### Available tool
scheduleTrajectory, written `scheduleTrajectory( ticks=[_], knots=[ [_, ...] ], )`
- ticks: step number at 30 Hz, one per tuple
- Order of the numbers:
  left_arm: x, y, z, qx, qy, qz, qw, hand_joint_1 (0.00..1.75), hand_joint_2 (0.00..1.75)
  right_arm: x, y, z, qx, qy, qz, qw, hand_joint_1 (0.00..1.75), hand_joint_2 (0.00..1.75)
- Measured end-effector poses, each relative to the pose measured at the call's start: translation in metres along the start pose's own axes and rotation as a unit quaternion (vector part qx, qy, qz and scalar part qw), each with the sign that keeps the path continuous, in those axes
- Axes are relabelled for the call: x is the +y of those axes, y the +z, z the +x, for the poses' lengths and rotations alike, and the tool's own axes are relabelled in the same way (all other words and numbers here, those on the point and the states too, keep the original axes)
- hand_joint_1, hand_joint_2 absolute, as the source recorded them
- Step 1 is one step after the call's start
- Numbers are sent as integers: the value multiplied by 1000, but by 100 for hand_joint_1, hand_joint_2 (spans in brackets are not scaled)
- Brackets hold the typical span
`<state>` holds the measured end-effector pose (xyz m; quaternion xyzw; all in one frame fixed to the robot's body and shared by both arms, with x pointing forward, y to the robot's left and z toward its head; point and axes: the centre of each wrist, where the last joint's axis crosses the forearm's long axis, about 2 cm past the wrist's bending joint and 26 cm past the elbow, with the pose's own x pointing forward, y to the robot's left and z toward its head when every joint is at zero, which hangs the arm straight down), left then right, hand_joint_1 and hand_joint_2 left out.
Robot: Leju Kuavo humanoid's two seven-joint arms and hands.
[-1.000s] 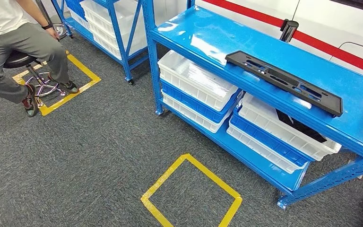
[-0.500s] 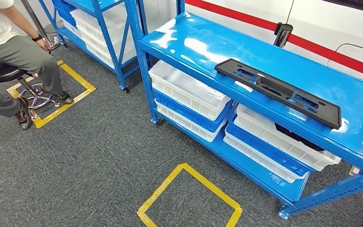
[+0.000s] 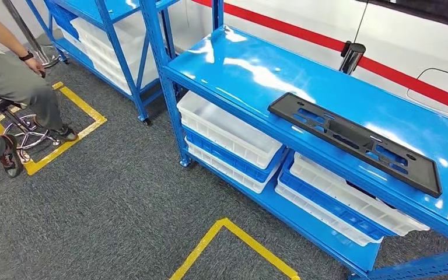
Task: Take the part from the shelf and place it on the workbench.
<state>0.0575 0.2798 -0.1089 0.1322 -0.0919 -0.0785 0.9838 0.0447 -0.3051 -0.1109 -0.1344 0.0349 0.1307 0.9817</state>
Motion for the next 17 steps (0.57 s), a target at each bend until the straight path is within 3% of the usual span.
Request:
scheduleTrajectory(
  ticks=[17],
  knots=[
    [0,0,3,1,-2,0,1000,0,0,0,0,-1,2,-1,1,1000,0,0]
  ],
)
